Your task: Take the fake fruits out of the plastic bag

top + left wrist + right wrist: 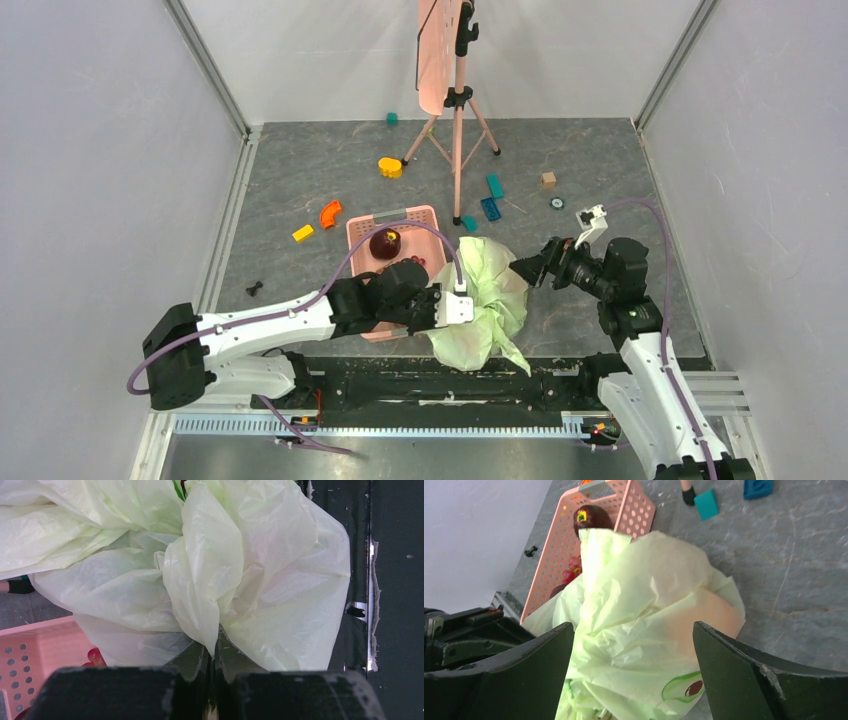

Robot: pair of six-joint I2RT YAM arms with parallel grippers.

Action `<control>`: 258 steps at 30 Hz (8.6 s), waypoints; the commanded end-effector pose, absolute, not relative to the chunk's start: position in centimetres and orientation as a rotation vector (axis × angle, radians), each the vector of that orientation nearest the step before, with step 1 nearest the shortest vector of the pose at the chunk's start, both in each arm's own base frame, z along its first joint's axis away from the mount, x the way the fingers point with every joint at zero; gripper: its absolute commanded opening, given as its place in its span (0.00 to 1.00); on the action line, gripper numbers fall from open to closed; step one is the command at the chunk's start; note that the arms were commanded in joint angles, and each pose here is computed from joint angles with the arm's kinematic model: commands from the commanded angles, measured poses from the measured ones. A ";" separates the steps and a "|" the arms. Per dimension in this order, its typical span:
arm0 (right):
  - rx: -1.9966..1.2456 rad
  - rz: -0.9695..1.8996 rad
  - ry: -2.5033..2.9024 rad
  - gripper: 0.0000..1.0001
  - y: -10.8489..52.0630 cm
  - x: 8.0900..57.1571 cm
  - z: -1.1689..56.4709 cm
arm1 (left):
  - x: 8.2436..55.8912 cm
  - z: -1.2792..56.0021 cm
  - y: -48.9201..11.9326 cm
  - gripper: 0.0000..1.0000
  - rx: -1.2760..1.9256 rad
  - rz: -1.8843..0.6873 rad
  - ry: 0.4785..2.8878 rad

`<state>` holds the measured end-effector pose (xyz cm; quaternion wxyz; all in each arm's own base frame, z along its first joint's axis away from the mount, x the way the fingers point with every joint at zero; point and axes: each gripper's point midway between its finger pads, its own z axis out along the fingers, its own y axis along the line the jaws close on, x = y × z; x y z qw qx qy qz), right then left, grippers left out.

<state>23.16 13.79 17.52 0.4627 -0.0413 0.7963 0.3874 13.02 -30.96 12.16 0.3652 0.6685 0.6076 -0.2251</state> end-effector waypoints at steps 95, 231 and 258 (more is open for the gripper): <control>-0.130 0.869 1.682 0.00 10.7 24.9 22.5 | 16.5 21.9 -39.8 0.69 1.496 -0.596 1.440; -0.547 0.630 1.374 0.23 17.9 22.2 29.4 | 24.8 29.4 -28.2 0.21 0.607 -0.528 1.672; -0.789 0.444 1.292 0.40 20.0 26.1 31.6 | 24.9 32.0 -29.8 0.02 0.624 -0.602 1.542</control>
